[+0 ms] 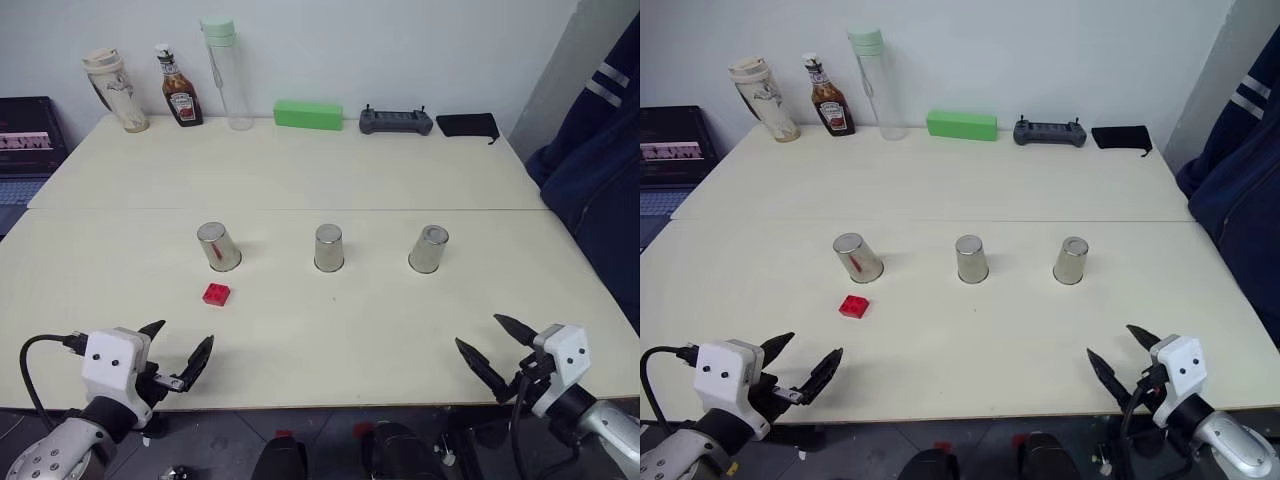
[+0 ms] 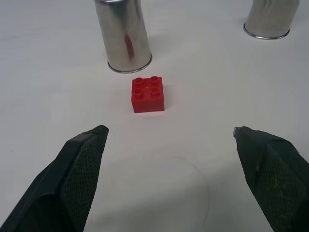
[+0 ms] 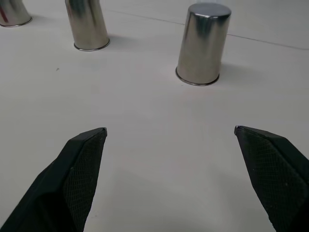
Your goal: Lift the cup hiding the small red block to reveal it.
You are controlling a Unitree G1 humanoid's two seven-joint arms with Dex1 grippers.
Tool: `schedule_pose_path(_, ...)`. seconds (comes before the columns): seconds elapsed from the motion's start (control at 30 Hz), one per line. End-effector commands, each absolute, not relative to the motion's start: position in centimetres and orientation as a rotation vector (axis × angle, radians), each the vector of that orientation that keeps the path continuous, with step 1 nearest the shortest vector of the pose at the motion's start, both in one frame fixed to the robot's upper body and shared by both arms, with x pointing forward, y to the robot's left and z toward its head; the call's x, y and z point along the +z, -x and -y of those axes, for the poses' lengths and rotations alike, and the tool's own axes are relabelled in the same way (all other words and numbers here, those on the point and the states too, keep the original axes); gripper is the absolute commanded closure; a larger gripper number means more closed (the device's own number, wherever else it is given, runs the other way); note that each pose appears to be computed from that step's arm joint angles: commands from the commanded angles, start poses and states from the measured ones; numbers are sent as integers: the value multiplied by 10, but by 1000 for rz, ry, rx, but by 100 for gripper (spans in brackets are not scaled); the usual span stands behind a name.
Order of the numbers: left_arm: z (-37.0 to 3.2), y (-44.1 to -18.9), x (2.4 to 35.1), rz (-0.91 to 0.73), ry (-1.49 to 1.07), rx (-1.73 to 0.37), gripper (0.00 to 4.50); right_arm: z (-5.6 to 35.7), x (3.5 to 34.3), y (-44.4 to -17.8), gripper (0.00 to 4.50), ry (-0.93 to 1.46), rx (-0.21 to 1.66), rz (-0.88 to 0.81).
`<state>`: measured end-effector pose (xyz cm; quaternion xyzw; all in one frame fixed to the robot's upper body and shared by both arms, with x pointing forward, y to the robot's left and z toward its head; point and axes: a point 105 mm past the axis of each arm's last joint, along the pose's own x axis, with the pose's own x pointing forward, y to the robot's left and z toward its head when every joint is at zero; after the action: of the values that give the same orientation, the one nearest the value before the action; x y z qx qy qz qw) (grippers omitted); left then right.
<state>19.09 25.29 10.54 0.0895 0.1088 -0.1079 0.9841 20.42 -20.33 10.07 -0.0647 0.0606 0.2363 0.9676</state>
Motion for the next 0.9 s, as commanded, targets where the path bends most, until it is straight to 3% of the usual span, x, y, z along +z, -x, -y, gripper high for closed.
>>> schedule_pose_path(0.03,-258,-190,103,-213,-216,-237,5,209,108,-202,0,146,462,-88)
schedule_pose_path(0.9,-255,-190,101,-217,-238,-256,5,216,96,-187,0,136,422,-108)
